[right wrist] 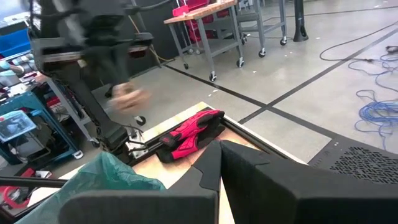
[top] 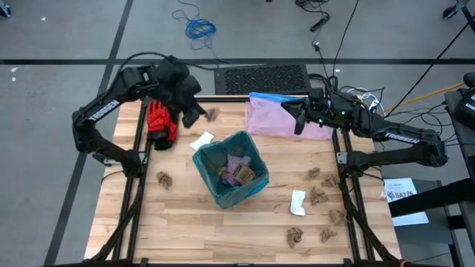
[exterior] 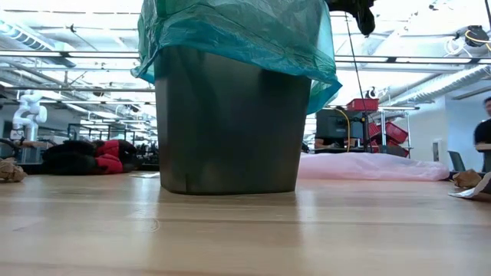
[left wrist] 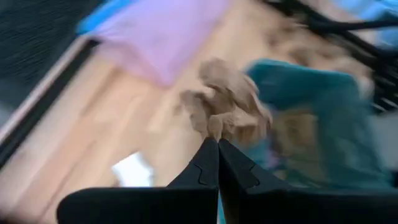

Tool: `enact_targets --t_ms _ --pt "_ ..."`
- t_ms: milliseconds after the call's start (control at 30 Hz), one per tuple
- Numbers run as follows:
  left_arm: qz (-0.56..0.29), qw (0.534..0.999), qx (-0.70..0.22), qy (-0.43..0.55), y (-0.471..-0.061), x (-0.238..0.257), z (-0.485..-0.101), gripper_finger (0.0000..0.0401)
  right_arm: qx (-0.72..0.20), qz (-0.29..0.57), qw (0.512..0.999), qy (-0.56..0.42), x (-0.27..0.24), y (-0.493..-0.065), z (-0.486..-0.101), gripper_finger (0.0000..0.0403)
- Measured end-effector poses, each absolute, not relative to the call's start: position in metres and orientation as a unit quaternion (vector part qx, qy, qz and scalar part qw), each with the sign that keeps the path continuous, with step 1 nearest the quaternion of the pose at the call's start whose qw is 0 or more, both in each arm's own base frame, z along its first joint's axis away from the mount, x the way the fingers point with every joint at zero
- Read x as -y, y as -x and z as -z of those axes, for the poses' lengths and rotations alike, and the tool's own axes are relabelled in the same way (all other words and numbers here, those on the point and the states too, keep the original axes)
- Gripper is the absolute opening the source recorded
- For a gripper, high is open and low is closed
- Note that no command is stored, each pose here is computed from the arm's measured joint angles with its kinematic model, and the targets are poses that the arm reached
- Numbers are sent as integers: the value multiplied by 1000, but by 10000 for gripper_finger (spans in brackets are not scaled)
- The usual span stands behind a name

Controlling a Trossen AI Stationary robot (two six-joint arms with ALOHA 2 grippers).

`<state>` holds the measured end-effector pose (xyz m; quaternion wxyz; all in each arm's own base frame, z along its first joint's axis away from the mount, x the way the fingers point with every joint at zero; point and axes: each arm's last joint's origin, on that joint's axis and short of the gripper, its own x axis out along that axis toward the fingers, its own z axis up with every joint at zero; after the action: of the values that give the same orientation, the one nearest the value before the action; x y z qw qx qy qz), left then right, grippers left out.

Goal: Place trash/remove bag and relplace
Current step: Put the brown napkin into the black trash bin

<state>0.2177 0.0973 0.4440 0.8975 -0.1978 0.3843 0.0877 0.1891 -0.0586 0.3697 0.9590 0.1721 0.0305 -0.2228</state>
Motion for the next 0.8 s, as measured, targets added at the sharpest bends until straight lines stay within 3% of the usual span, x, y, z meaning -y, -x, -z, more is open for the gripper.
enact_targets --t_ms 300,500,800 --pt "66 895 -416 146 -254 -46 -433 0 -31 226 958 -172 60 -189 -369 0" --pt "114 873 -459 117 -272 -26 -417 1 -39 235 954 -179 64 -194 -365 0" --pt "125 866 -474 102 -275 -23 -412 69 -41 241 951 -188 67 -196 -364 0"
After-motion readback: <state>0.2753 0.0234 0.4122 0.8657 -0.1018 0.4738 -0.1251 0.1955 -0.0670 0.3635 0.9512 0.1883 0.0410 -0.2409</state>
